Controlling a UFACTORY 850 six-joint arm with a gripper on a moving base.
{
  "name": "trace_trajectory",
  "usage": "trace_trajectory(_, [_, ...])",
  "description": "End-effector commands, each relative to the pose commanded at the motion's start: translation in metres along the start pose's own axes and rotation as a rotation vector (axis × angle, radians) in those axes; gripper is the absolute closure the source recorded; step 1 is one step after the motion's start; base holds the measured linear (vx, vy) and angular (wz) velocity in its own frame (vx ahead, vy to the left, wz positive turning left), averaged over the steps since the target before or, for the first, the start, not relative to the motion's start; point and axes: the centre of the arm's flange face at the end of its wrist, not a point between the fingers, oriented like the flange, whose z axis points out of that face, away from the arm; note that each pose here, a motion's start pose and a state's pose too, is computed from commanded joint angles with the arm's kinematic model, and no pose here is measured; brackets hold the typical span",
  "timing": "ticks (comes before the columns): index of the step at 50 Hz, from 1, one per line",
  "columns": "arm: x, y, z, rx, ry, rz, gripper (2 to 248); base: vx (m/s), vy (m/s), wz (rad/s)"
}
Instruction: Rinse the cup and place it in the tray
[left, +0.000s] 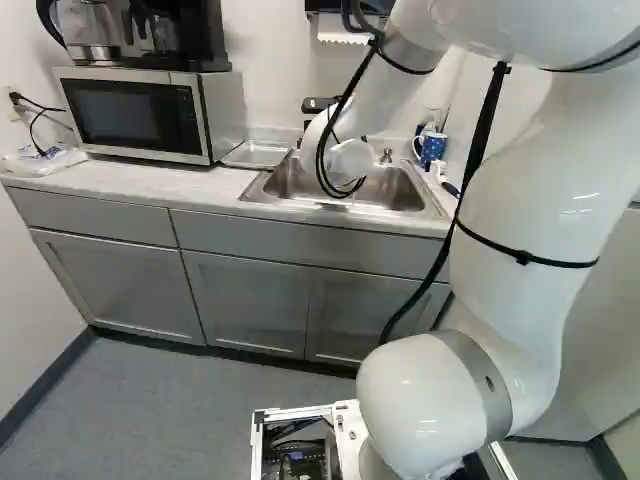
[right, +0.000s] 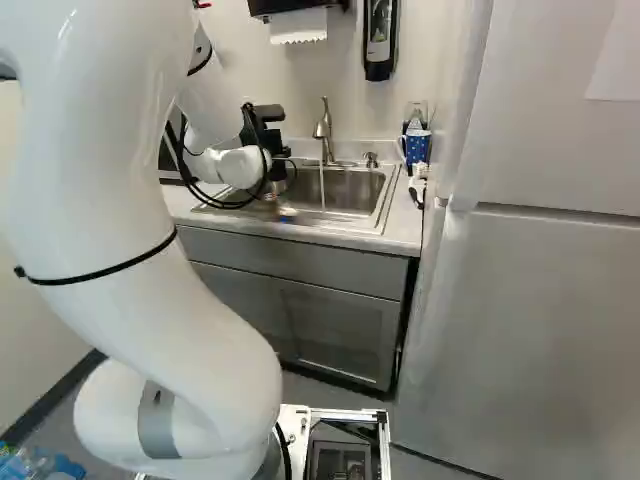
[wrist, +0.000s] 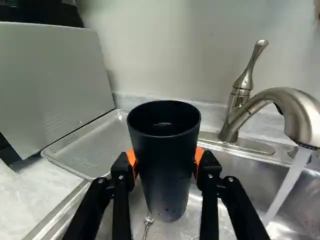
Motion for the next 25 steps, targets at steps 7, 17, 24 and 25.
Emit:
trace_trajectory(7, [0.007,-0.007,0.000,0.013,0.005,-0.002,126,0.000,0.000,0.000])
trace_trajectory(17, [0.014,-0.017,0.000,0.033,0.009,-0.005,126,0.000,0.000,0.000])
trace_trajectory(24, [0.014,-0.025,0.001,0.047,0.009,-0.007,126,0.000,0.000,0.000])
trace_trajectory(25, [0.014,-0.026,0.002,0.049,0.009,-0.008,126,0.000,0.000,0.000])
